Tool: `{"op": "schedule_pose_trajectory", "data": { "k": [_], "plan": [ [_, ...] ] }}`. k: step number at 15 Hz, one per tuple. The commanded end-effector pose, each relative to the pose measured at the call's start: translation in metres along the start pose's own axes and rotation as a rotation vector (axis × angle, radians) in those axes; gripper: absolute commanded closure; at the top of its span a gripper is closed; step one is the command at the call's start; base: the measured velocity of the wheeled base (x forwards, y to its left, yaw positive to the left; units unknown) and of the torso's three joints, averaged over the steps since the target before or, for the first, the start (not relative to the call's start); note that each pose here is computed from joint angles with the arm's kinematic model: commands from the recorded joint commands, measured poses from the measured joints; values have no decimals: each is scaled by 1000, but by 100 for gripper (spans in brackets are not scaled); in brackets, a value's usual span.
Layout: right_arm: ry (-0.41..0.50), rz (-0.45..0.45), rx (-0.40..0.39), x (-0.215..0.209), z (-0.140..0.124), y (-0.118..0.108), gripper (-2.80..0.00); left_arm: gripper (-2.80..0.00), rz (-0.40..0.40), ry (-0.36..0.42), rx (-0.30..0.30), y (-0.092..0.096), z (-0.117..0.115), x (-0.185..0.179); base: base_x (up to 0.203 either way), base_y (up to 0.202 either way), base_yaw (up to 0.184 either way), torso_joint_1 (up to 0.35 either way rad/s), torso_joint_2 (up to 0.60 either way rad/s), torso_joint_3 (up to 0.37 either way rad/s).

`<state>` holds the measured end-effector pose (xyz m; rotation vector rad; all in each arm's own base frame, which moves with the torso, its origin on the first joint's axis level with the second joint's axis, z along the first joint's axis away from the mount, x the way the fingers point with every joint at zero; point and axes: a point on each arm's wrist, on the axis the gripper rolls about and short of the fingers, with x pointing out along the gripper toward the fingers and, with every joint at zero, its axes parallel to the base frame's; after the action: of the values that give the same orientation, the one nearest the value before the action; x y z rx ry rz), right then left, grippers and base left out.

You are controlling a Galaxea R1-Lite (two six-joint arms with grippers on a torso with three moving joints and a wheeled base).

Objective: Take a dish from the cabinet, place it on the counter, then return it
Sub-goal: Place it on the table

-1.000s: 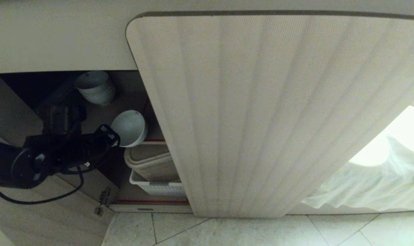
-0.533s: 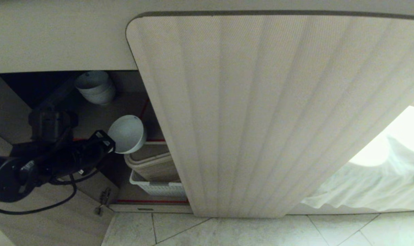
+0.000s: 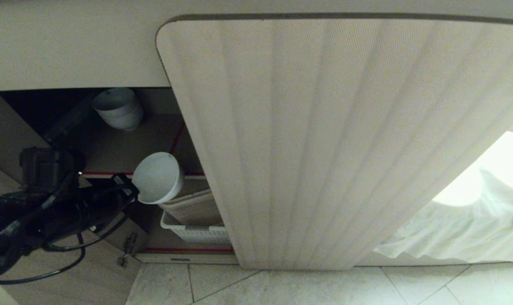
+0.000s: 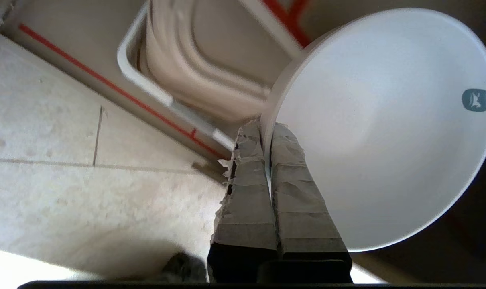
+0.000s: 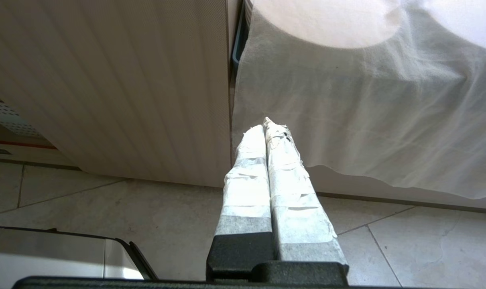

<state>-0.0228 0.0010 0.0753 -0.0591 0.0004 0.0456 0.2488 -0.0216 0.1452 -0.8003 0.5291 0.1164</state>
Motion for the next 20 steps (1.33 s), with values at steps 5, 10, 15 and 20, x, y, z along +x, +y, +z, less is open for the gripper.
{"op": "schedule_pose_trajectory", "data": {
  "k": [5,10,15,20],
  "plan": [
    [0,0,-1,0,0,0,0,0,-30,28,43,7,-21,-32,0,0,0,0,0,0],
    [0,2,-1,0,0,0,0,0,-16,67,166,30,-45,-59,0,0,0,0,0,0],
    [0,0,-1,0,0,0,0,0,-12,139,206,38,-60,-92,0,0,0,0,0,0],
    [0,1,-1,0,0,0,0,0,-18,169,476,57,-74,-124,0,0,0,0,0,0]
  ]
}}
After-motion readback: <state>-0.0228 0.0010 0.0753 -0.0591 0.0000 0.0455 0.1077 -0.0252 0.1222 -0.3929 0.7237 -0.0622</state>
